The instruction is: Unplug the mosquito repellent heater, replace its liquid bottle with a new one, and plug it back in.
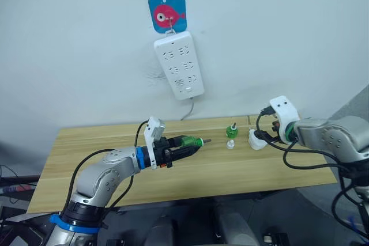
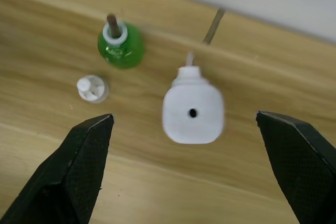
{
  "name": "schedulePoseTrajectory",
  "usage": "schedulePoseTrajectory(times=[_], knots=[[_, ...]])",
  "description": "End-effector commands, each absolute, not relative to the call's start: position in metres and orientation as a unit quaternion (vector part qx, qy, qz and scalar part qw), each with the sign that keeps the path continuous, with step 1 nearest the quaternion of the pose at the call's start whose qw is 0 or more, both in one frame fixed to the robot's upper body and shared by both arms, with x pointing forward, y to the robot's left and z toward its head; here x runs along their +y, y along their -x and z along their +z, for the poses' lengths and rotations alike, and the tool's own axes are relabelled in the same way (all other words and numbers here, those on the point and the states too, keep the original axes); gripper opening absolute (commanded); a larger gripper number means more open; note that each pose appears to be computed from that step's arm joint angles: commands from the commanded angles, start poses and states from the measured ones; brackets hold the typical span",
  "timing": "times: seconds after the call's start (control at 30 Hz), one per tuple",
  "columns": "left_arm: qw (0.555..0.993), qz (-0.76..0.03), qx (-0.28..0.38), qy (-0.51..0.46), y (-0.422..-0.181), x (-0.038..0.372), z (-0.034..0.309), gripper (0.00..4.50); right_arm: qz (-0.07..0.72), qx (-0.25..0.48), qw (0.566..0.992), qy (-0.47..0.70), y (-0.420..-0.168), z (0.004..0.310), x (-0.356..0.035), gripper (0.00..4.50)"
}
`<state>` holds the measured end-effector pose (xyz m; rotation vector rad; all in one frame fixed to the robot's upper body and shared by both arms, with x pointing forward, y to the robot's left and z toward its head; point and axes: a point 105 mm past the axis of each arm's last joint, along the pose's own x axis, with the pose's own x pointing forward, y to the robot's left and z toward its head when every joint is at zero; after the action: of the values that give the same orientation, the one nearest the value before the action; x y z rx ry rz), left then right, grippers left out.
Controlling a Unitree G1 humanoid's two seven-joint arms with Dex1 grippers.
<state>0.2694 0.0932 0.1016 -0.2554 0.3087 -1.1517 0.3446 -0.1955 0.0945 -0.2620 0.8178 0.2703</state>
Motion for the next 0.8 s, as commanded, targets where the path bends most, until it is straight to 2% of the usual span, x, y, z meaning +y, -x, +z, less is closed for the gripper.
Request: schedulePoseTrajectory(times=[0.03,0.17,0.53,0.63,0.73,0.8], knots=[[0.816,-0.557,0.117,0.1,-0.265,0.092,0.113,2.33,0.095,0.416,0.896,0.125,-0.359,0.088,-0.21,4.5],[0.817,-0.556,0.115,0.096,-0.265,0.094,0.112,2.33,0.081,0.432,0.889,0.128,-0.372,0.076,-0.213,4.5],[0.818,-0.555,0.113,0.103,-0.26,0.09,0.113,2.33,0.103,0.458,0.871,0.145,-0.381,0.048,-0.209,4.5],[0.816,-0.557,0.113,0.105,-0.26,0.088,0.115,2.33,0.109,0.459,0.869,0.146,-0.382,0.046,-0.208,3.91],[0.815,-0.558,0.112,0.105,-0.261,0.087,0.117,2.33,0.113,0.461,0.868,0.147,-0.38,0.045,-0.209,2.95],[0.814,-0.56,0.112,0.104,-0.261,0.086,0.117,2.33,0.113,0.462,0.868,0.145,-0.379,0.045,-0.209,2.95]])
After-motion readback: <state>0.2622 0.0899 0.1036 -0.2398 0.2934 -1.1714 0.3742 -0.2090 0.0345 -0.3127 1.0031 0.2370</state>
